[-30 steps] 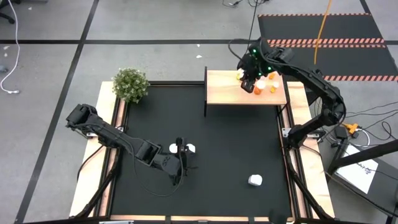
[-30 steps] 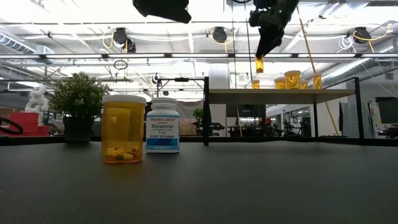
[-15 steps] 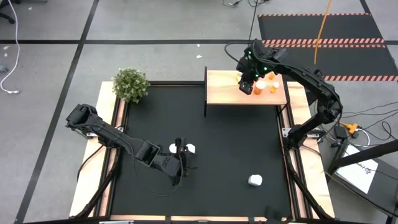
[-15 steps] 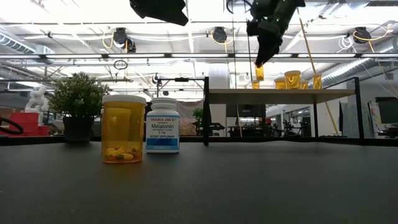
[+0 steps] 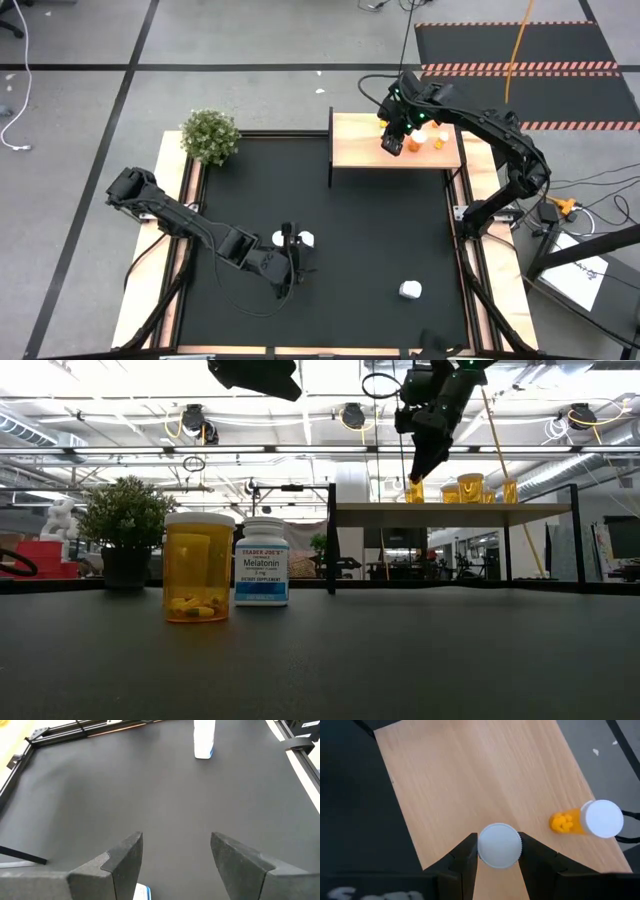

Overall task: Pick and place medicine bottles onto shelf by color
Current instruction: Put the small orange pill bottle on the shelf

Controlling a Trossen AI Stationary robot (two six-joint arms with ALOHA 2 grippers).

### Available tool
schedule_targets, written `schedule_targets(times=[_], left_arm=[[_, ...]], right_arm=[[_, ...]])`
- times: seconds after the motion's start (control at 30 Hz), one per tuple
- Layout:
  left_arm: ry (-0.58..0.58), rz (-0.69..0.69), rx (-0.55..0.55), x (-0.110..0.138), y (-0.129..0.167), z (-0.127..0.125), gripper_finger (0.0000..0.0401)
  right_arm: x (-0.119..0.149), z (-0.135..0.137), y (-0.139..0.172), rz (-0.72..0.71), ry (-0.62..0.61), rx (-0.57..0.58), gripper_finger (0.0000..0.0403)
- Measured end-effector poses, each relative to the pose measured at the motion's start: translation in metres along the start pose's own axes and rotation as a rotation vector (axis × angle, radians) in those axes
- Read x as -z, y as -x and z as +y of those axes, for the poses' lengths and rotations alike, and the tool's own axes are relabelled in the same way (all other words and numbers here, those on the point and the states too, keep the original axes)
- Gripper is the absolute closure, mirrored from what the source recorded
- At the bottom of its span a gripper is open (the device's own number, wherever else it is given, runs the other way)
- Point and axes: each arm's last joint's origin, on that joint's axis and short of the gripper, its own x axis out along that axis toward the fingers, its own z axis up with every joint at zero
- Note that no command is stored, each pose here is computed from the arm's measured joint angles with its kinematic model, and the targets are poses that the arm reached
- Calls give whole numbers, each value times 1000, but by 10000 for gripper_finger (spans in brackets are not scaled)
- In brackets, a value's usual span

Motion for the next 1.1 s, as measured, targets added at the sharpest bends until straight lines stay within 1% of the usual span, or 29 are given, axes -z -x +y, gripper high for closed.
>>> schedule_targets(times=[0.17,0.57,0.87,1.03,1.1], left_arm=[[0,0,0,0,0,0,167],[1,0,0,0,0,0,167],[1,-1,0,0,0,0,167],[1,0,0,0,0,0,167],[1,0,0,0,0,0,167]], right_arm=[[2,0,0,15,12,-5,282],[8,1,-13,20,15,-10,281],[9,1,-14,31,14,-6,262],[9,-1,-14,40,15,45,256],[9,-1,-14,40,15,45,253]])
